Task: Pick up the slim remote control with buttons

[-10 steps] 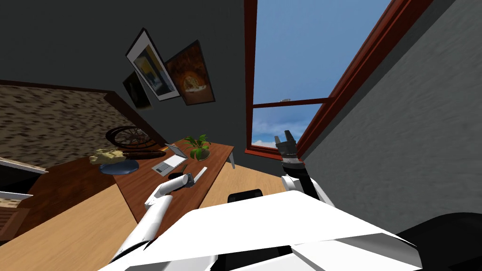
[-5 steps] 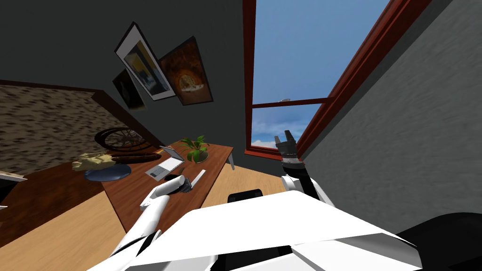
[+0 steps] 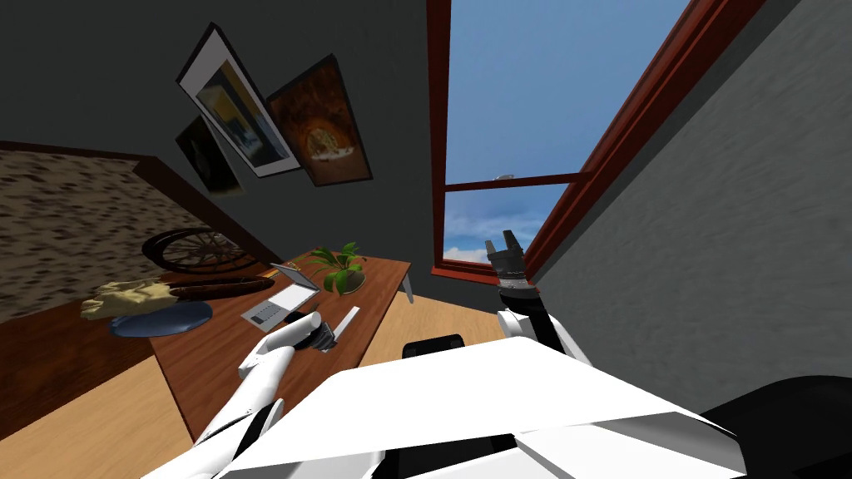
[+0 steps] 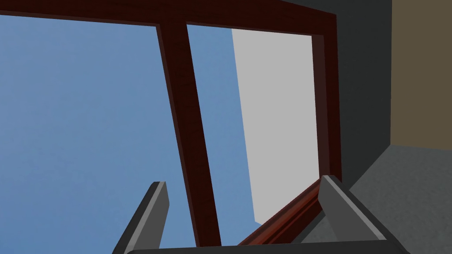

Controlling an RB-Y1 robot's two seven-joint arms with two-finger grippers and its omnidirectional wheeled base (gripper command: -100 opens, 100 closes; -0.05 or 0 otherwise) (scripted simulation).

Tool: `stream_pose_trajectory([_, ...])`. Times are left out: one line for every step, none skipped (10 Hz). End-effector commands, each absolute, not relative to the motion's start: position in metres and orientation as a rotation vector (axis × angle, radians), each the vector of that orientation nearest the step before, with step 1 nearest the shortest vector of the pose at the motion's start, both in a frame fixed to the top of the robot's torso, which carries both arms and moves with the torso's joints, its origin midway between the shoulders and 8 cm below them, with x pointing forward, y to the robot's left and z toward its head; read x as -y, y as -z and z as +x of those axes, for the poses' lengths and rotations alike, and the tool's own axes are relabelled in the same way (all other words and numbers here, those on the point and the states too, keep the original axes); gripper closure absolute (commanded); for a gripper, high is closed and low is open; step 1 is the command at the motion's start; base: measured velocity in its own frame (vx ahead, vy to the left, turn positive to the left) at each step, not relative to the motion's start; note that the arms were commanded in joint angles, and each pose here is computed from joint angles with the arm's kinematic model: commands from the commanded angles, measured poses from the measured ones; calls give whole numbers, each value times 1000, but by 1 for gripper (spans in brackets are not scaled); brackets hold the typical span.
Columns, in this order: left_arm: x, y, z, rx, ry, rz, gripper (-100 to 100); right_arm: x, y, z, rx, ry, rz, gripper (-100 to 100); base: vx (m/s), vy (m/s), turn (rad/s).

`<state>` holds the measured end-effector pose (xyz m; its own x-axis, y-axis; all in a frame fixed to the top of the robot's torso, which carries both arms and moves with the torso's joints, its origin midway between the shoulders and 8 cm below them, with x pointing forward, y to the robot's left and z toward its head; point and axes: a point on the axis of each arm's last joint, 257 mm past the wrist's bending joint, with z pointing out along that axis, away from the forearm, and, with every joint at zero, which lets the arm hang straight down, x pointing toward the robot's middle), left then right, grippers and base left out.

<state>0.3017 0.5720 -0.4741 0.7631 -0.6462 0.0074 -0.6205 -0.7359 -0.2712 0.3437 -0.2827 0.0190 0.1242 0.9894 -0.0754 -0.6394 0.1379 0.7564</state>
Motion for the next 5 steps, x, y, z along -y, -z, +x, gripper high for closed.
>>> stream_pose_trajectory([-573, 477, 291, -943, 117, -2773, -100, 283, -19, 344, -674, -1316, 648, 0, 65, 26, -74])
stream_pose_trajectory([-573, 479, 288, -940, 109, -2780, -100, 283, -19, 344, -674, -1316, 648, 0, 55, 19, -37])
stream_pose_trajectory([-572, 482, 278, -900, 85, -2833, -100, 283, -19, 344, -674, -1316, 648, 0, 65, 17, -58])
stream_pose_trajectory([-571, 482, 277, -898, 82, -2836, -100, 283, -19, 344, -674, -1316, 648, 0, 54, 9, -33])
stream_pose_trajectory([-570, 485, 268, -859, 59, -2885, -100, 283, -19, 344, -674, -1316, 648, 0, 53, 9, -53])
